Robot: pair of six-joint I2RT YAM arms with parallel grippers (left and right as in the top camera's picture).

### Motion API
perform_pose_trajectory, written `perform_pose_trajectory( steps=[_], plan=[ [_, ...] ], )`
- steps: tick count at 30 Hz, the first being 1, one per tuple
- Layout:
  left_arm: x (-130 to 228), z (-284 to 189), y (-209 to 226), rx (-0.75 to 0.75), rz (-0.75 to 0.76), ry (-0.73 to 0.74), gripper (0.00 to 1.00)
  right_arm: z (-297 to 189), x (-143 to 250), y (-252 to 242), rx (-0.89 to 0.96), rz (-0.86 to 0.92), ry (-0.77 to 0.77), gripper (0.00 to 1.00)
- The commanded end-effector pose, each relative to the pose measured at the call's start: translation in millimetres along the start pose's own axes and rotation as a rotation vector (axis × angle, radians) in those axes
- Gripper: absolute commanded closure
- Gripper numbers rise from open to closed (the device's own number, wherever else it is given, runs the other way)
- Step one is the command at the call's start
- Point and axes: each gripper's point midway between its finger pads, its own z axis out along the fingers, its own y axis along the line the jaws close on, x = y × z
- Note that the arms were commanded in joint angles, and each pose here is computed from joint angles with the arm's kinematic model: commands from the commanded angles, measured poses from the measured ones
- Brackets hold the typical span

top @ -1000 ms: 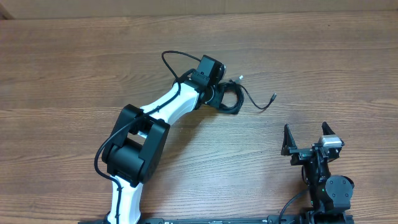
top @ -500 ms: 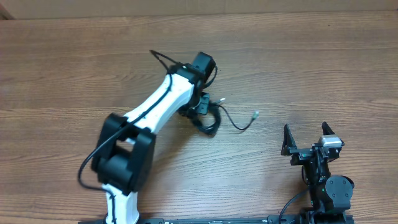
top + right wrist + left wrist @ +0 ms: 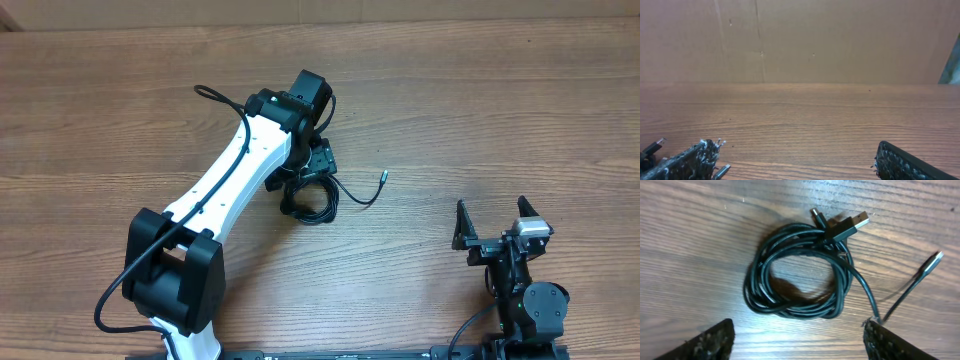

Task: Untangle cables
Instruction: 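Lower the left gripper and close it on the cable coil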

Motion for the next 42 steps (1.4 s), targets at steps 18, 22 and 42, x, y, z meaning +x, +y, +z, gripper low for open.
perform_pose_trajectory(
  steps=[18,22,42],
  plan=[
    [50.9,26.9,12.4,-0.022,-0.207,0.205,0.19,0.1,1.2,-1.1,0.004,-0.001,-0.006,0.0],
    [60.7,37.8,18.1,-0.079,-0.421,0.207,0.0,0.1,1.2,-1.1,0.004,-0.001,-0.006,0.0],
    [54.1,98.7,23.9,-0.051,-0.604,0.033,0.96,0.1,1.1,-1.1,0.004,-0.001,-0.007,0.0]
  ],
)
